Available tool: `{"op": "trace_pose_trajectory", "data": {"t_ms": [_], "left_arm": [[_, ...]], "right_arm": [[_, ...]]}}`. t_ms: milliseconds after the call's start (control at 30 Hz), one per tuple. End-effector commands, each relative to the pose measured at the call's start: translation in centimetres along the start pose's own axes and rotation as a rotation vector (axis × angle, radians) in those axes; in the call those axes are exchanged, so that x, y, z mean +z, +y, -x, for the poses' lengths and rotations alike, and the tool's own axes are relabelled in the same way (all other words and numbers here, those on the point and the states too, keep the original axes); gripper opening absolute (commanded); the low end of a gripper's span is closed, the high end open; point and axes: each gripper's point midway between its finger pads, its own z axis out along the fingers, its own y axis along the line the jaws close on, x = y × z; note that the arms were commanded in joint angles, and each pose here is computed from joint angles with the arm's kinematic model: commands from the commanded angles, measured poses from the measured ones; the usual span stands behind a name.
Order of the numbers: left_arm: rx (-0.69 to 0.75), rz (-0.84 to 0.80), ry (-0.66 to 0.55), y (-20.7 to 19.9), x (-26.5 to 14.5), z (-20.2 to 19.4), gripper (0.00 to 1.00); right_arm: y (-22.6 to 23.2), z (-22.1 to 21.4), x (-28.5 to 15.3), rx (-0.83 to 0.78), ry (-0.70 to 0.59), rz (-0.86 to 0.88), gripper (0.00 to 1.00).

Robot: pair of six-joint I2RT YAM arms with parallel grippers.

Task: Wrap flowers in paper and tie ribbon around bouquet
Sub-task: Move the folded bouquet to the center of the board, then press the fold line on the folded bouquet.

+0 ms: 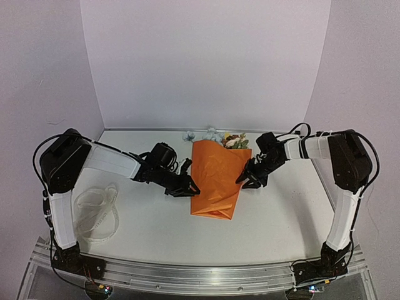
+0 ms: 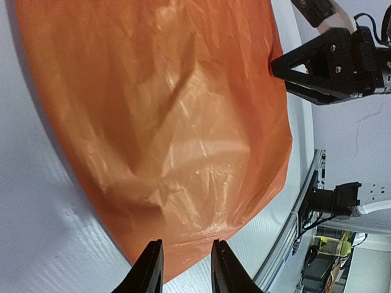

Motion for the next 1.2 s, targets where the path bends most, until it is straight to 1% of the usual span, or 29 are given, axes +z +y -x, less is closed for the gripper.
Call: {"op": "trace_pose_trajectory", "data": {"t_ms": [0,133,233,367,500,667,800,1167], "left_arm": [[0.064,-0.06,0.057,-2.8,1.1,-2.0,0.27],[0.067,-0.059,0.085,-3.0,1.9,-3.2,0.25],[0.069,-0.062,0.096,-3.2,2.4,-3.6,0.25],[0.069,-0.065,0.106,-3.3,2.8,-3.8,0.24],[0.067,-0.065,0.111,-3.2,3.0,-4.0,0.24],[0.062,-0.065,0.128,-2.9,3.6,-4.2,0.24],[0.061,-0.064,0.13,-2.9,3.7,-4.3,0.24],[0.063,-0.05,0.128,-2.7,3.6,-4.4,0.24]], "right_arm": [[0.8,-2.1,-2.7,-0.037,0.005,0.019,0.37],[1.0,-4.5,-4.0,-0.08,0.01,0.022,0.41],[1.5,-6.6,-4.4,-0.119,0.031,0.023,0.41],[2.1,-9.2,-4.4,-0.173,0.044,0.019,0.32],[3.5,-10.8,-3.9,-0.209,0.064,0.037,0.22],[4.8,-11.6,-3.1,-0.225,0.088,0.054,0.17],[4.9,-11.9,-1.5,-0.224,0.118,0.042,0.15],[1.4,-10.9,3.7,-0.155,0.163,-0.056,0.12]]}}
